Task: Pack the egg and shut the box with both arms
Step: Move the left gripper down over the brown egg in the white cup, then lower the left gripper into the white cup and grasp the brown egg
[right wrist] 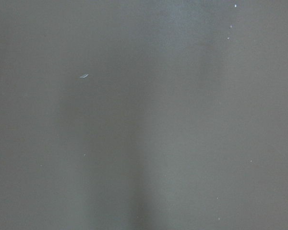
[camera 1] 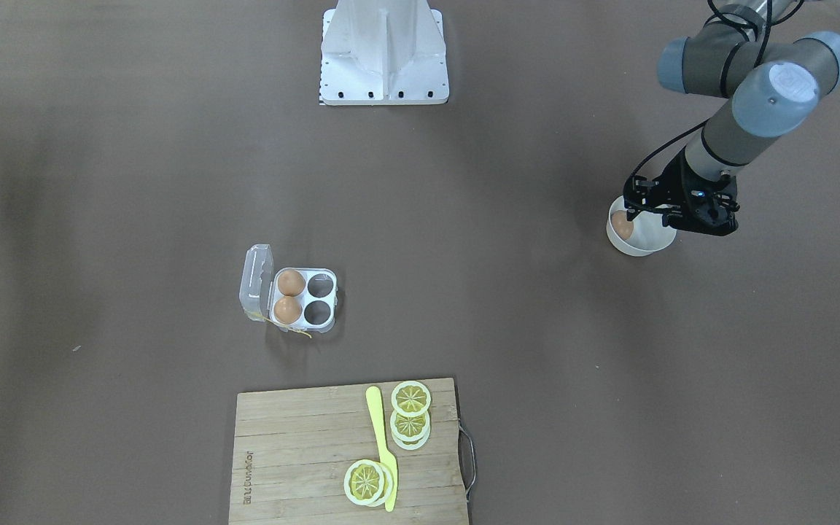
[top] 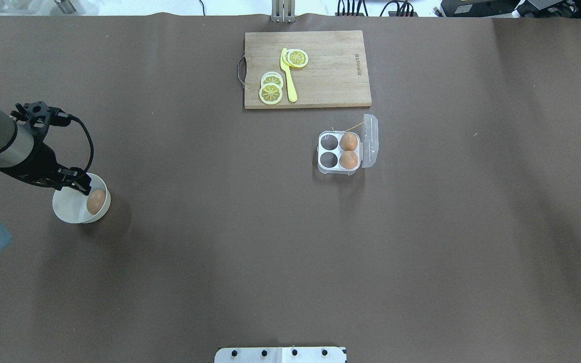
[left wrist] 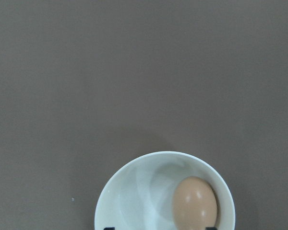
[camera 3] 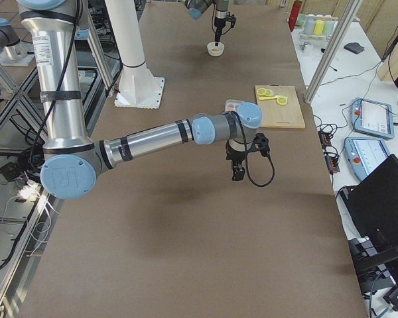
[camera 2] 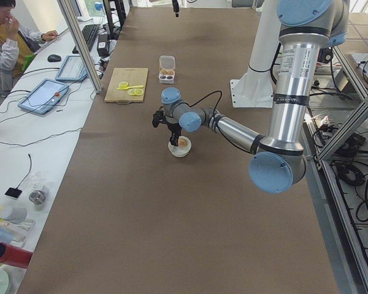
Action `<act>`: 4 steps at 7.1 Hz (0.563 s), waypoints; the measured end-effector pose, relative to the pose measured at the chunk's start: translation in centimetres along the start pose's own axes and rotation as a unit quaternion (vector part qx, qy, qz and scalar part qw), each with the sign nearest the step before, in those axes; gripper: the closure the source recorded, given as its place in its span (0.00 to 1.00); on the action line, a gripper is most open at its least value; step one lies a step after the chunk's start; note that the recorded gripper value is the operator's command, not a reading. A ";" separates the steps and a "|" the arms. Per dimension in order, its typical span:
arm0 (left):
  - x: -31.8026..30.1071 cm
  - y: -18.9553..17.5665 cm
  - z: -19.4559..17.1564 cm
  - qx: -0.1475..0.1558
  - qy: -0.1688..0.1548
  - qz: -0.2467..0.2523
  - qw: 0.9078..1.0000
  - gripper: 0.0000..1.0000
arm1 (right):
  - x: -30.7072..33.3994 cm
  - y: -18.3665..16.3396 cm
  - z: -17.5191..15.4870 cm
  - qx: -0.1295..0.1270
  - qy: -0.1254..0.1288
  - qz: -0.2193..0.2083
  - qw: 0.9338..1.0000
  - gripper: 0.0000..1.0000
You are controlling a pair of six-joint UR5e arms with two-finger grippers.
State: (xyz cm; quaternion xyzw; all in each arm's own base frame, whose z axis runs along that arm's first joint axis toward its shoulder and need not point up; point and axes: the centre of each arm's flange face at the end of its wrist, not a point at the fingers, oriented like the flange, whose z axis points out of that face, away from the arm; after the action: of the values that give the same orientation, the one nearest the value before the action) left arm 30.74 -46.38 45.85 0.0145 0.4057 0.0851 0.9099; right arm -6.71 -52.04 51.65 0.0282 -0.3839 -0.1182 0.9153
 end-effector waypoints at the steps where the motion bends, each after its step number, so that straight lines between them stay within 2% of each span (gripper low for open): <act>1: 0.2 -0.4 0.3 -0.002 0.001 -0.007 1.000 0.37 | 0.0 0.0 0.0 0.000 0.000 0.000 1.000 0.00; 4: 0.6 -0.3 1.2 -0.009 0.001 -0.009 1.000 0.38 | 0.0 0.0 0.0 0.000 0.000 0.000 1.000 0.00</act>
State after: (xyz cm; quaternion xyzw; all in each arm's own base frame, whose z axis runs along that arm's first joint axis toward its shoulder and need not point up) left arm 32.06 -46.50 46.18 0.0023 0.4061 0.0803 0.9103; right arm -6.71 -52.04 51.65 0.0282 -0.3839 -0.1183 0.9153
